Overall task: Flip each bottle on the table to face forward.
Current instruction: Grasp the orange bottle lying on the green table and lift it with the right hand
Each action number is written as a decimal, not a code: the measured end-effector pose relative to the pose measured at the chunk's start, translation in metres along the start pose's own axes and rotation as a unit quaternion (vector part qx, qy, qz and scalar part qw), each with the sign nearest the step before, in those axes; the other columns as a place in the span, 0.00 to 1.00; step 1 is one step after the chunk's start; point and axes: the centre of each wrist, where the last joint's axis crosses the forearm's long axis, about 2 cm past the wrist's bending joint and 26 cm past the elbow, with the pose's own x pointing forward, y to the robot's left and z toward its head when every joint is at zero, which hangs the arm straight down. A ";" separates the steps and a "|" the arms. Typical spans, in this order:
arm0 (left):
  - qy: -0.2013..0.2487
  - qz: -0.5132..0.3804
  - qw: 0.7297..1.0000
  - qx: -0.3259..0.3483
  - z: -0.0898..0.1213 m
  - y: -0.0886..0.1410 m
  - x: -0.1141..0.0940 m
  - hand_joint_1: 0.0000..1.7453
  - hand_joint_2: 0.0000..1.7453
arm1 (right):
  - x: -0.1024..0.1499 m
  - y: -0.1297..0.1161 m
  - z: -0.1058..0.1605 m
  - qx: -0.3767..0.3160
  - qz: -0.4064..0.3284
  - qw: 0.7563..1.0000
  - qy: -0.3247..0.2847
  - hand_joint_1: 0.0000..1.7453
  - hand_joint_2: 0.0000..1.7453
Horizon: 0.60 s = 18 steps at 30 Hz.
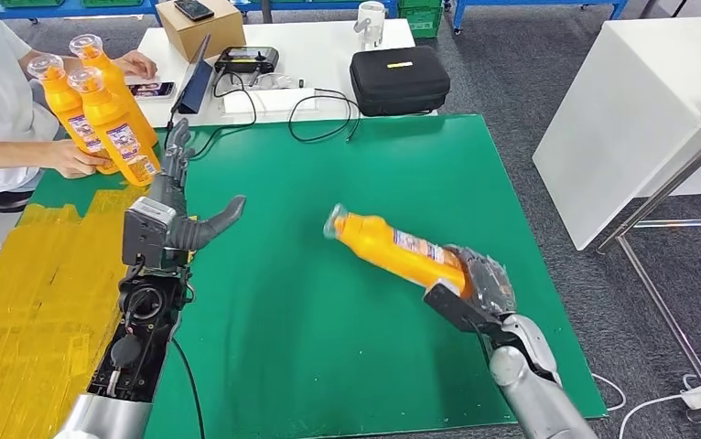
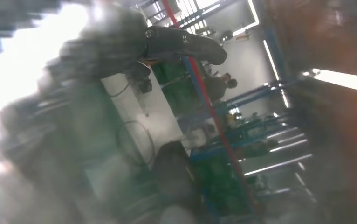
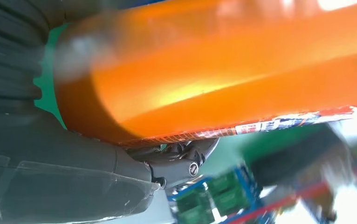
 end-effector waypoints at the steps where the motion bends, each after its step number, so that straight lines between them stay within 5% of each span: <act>1: 0.002 0.003 1.000 -0.010 -0.001 -0.004 0.002 0.00 1.00 | 0.009 0.000 -0.006 -0.028 -0.028 0.999 0.001 1.00 1.00; 8: 0.017 0.029 0.997 -0.075 -0.010 -0.031 0.018 0.00 1.00 | 0.049 -0.006 -0.031 -0.147 -0.146 0.978 -0.013 1.00 1.00; 18: 0.033 0.114 0.981 -0.154 -0.024 -0.049 0.032 0.00 1.00 | 0.077 -0.004 -0.040 -0.194 -0.200 0.960 -0.033 1.00 1.00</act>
